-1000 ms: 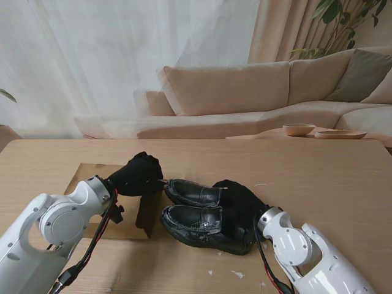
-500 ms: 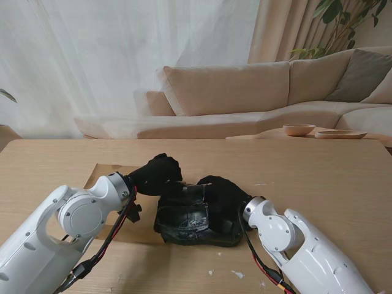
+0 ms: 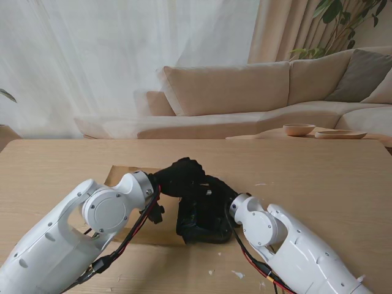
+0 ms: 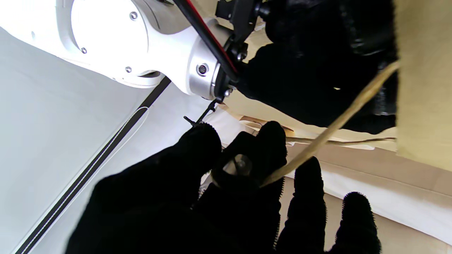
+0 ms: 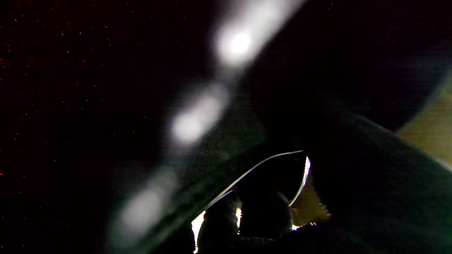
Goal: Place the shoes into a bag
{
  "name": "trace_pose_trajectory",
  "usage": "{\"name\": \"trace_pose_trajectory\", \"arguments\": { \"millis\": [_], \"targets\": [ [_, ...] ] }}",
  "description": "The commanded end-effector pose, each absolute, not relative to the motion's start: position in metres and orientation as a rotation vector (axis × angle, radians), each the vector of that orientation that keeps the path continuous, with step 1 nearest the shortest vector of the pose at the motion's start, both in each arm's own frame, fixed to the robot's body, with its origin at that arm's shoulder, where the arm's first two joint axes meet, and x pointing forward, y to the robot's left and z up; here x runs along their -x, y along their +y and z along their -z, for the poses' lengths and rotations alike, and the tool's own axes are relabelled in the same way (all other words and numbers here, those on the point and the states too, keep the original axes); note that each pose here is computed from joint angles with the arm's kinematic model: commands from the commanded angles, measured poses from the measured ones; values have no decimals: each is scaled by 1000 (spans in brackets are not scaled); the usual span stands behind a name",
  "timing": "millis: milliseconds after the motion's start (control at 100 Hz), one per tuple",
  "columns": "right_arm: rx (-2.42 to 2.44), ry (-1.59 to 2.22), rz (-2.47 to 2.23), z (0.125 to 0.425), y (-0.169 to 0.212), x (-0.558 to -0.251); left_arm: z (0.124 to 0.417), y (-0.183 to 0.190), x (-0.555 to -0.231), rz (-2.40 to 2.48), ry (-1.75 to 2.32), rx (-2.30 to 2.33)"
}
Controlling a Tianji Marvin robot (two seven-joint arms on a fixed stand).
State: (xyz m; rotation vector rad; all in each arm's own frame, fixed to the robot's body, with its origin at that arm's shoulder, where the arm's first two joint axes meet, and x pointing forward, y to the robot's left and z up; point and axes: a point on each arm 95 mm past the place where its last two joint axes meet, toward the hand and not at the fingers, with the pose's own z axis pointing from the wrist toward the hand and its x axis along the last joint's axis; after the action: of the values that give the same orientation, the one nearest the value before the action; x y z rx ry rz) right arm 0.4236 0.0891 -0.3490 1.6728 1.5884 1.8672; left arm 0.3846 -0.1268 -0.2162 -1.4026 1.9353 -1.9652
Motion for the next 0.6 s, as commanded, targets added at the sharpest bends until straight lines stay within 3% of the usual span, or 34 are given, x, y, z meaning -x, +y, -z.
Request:
{"name": "trace_pose_trajectory", "arguments": {
  "millis": [0, 590],
  "targets": [
    [-1643, 1585, -1921, 333, 107, -425, 213, -135, -384, 1980, 1945, 1392],
    [-1559, 1745, -1903, 324, 132, -408, 217, -146, -401, 1903, 2000, 1353]
  ]
}}
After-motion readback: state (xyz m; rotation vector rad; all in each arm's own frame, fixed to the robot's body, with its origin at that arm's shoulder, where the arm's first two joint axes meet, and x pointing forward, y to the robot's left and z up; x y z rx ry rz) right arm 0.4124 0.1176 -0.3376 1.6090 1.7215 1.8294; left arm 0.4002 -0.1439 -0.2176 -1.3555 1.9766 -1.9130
